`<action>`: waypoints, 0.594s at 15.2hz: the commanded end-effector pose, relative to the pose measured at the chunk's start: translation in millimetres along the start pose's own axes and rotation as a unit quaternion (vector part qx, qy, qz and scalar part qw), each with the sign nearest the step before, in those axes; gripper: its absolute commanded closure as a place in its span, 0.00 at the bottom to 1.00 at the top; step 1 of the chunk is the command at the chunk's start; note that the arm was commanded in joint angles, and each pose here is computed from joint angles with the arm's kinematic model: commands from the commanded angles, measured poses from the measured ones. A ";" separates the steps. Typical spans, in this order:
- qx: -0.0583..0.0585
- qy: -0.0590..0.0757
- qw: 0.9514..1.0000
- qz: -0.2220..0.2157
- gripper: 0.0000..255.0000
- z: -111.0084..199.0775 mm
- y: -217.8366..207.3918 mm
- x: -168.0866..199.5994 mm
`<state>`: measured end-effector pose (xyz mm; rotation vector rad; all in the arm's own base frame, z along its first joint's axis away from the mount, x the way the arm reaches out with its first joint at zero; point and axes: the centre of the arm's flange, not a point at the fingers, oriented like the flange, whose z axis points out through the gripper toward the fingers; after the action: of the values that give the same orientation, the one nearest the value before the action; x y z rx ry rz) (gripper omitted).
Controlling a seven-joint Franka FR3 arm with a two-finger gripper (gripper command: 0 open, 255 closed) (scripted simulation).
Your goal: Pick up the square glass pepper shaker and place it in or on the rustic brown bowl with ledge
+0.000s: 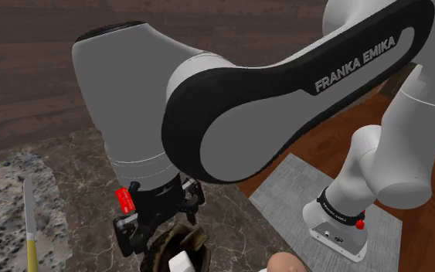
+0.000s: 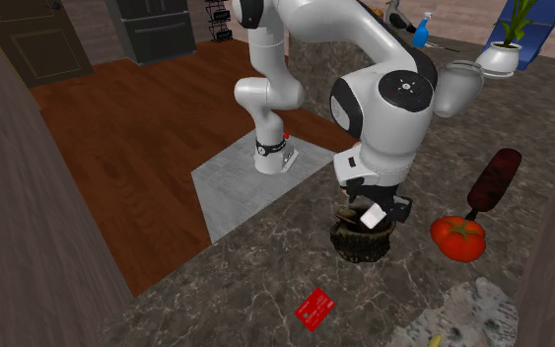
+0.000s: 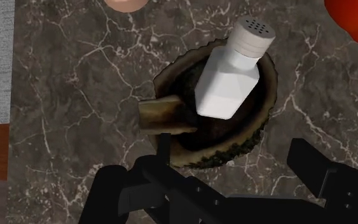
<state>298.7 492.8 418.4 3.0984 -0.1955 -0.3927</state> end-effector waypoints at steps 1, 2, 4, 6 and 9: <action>0.000 0.000 1.000 0.000 0.00 -24.8 0.2 -0.7; 0.000 0.000 1.000 0.000 0.00 -35.2 0.2 -0.7; 0.000 0.000 1.000 0.000 0.00 -35.2 0.3 -0.7; 0.000 0.000 1.000 0.000 0.00 -35.2 0.2 -0.7; 0.000 0.000 1.000 0.000 0.00 -35.2 0.2 -0.7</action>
<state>306.8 492.6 452.5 3.0978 -0.1955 -0.3932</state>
